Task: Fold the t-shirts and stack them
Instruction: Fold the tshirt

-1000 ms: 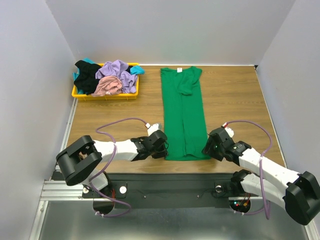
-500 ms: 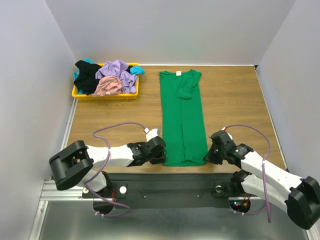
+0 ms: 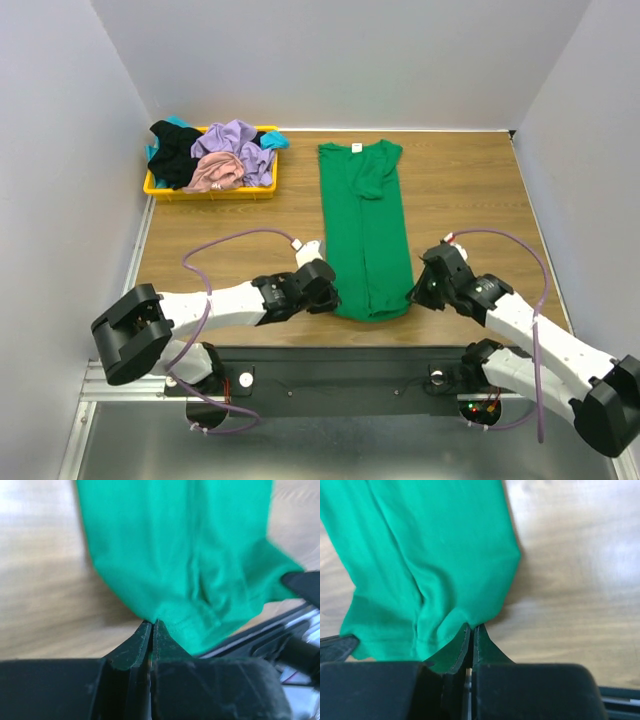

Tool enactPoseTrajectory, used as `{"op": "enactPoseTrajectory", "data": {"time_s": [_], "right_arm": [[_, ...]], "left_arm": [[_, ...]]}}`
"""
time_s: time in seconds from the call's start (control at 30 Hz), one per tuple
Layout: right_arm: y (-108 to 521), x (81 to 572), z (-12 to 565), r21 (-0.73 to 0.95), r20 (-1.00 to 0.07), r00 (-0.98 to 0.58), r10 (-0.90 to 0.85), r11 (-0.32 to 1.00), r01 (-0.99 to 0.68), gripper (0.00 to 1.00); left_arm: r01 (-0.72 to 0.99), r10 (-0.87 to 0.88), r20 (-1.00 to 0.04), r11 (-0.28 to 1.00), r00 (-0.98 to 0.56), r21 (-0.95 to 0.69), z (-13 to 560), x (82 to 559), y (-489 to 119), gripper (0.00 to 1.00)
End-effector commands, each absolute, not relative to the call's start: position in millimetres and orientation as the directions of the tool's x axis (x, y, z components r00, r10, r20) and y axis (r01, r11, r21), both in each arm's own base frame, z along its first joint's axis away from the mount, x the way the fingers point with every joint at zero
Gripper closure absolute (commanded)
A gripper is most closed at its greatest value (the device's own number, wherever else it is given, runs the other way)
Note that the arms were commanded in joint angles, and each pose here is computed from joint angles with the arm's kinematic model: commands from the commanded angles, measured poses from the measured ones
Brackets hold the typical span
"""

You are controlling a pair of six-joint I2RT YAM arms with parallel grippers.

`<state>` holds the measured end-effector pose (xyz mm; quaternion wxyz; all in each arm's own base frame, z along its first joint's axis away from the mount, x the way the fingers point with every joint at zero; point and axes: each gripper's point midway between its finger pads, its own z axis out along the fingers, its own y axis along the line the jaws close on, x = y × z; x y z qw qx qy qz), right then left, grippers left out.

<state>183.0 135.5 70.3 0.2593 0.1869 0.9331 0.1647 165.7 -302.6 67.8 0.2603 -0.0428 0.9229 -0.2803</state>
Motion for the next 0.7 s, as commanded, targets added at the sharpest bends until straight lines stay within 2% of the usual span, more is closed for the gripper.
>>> {"op": "enactPoseTrajectory", "data": {"time_s": [0.0, 0.3, 0.67], "right_arm": [[140.5, 224.9, 99.3, 0.405, -0.551, -0.717, 0.426, 0.888, 0.216, 0.99], [146.9, 296.9, 138.8, 0.336, -0.694, -0.588, 0.415, 0.909, 0.246, 1.0], [149.6, 384.3, 158.2, 0.252, -0.787, -0.489, 0.376, 0.92, 0.3, 1.0]], "left_arm": [[0.081, -0.251, -0.516, 0.84, -0.819, -0.536, 93.1, 200.0, -307.4, 1.0], [0.083, -0.284, -0.539, 0.826, -0.793, -0.557, 115.7, 267.9, -306.0, 1.0], [0.088, -0.306, -0.594, 0.837, -0.744, -0.541, 134.5, 348.2, -307.7, 1.0]]}}
